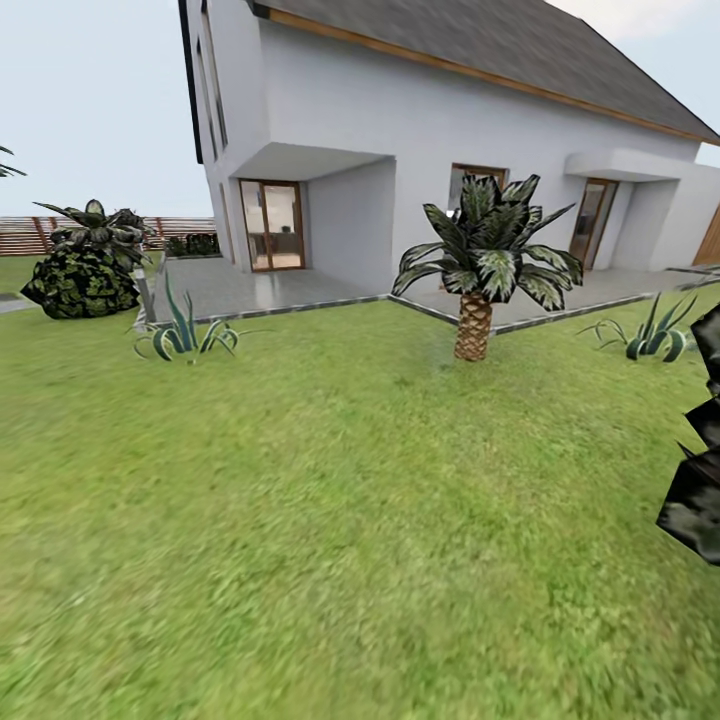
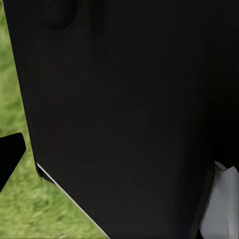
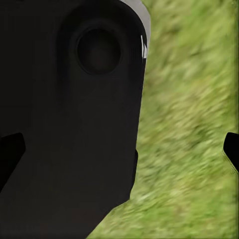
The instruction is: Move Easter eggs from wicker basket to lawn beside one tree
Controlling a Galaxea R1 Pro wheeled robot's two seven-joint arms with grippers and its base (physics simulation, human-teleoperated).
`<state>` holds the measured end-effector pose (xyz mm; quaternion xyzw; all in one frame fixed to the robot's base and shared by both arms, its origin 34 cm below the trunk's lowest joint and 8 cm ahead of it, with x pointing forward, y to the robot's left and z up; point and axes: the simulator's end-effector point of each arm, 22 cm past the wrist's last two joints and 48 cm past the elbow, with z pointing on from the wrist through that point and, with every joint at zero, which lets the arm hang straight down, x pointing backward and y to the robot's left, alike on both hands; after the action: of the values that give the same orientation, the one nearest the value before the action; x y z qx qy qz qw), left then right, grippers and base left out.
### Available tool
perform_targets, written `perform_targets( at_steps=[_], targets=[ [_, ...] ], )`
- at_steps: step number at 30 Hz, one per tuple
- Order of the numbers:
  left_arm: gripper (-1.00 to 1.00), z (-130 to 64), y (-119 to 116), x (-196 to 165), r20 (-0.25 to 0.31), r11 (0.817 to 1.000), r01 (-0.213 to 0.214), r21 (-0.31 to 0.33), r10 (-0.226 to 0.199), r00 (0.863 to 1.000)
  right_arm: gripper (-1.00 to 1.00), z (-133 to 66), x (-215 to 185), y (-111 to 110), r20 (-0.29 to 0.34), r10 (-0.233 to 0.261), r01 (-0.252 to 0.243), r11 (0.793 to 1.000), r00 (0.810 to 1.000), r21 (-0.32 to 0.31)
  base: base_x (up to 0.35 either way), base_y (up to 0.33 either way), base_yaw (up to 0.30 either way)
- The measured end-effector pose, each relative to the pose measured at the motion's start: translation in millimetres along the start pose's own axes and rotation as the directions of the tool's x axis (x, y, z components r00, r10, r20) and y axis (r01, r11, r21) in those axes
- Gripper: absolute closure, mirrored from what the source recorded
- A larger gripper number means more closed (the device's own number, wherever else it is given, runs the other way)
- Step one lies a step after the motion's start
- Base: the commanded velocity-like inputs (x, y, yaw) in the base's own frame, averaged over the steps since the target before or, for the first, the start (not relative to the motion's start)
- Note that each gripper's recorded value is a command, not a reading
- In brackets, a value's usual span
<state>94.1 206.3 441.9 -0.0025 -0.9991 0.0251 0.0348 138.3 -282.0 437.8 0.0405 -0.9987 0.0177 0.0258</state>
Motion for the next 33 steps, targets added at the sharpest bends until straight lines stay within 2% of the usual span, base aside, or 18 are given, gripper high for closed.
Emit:
perform_targets(
  at_steps=[33],
  targets=[
    [-1.0,0.0,0.0,-0.6,0.001,1.0,0.003,0.0,-0.003,1.0,-1.0,0.0,0.0,0.0,0.0,-0.002,0.002,1.0,1.0,0.0,0.333,0.0,0.0]
  ],
)
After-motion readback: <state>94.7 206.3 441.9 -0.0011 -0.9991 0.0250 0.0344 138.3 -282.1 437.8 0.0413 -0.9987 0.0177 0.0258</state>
